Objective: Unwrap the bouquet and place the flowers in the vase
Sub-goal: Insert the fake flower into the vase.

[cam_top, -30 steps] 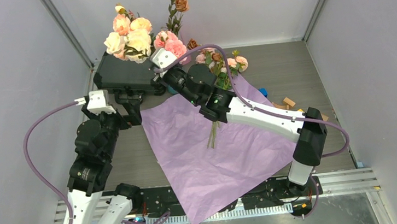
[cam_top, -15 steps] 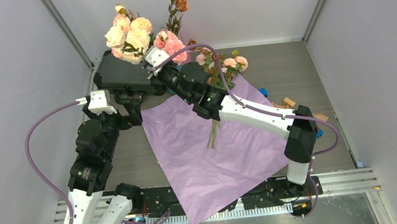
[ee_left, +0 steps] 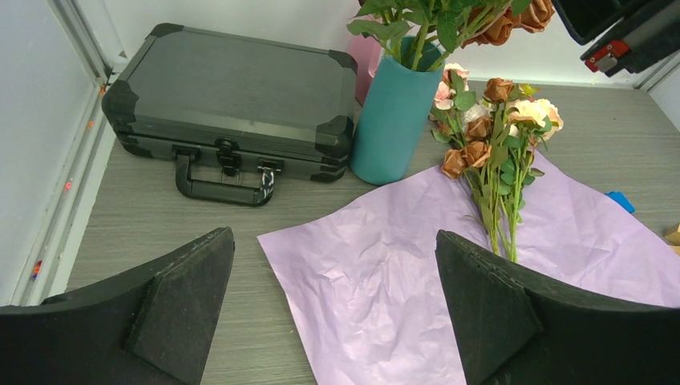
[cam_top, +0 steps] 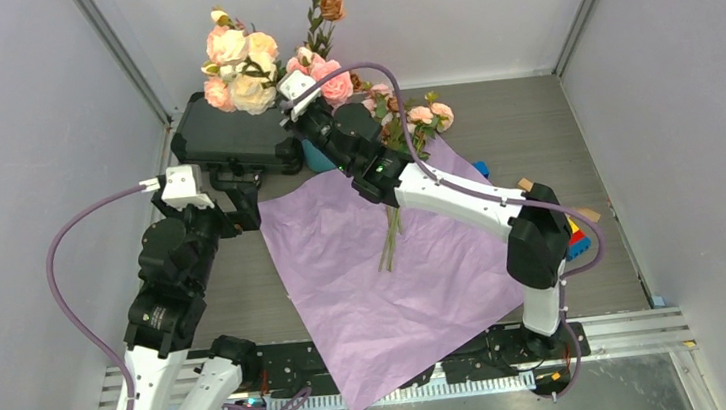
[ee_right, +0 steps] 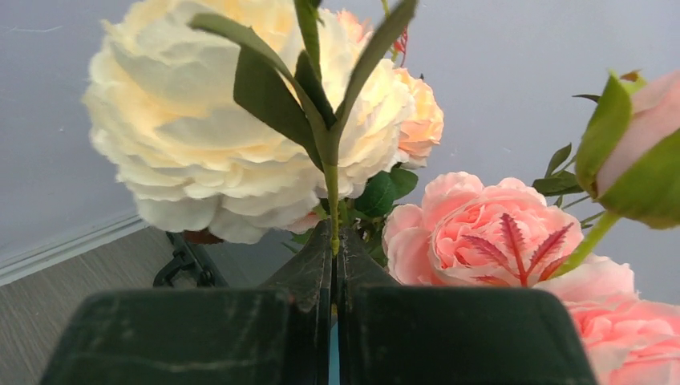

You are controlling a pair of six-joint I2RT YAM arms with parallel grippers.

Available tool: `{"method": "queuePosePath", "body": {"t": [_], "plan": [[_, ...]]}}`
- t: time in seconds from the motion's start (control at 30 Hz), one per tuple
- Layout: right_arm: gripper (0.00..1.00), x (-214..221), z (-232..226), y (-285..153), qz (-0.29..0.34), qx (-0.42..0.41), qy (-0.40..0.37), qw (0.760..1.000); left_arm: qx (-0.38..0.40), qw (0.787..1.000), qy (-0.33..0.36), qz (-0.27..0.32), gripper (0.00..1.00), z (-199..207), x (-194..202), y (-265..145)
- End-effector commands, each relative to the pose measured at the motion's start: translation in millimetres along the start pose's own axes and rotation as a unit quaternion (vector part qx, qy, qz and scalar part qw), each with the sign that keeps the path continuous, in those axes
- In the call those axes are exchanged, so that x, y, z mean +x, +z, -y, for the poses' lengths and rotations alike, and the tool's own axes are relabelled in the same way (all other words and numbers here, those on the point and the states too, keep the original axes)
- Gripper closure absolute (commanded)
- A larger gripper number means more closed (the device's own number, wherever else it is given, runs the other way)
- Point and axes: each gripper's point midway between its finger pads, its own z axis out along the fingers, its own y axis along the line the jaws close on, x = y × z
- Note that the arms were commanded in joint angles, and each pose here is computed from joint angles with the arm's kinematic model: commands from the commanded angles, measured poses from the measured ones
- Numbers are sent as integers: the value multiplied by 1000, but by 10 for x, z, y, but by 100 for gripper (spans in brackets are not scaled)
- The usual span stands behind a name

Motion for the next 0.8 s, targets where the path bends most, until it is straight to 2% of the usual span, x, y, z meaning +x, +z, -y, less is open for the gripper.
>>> {"method": "queuePosePath", "body": {"t": [0.0,0.37,0.77], "plan": [[100,-207,214,73,50,37,41,997,7,1000,2,13,0,20,-62,11],[100,144,344,146,49,79,68,993,8,1000,4,9,0,27,-39,28],[100,329,399,179,48,102,98,989,11,1000,5,8,0,38,-32,35]]}}
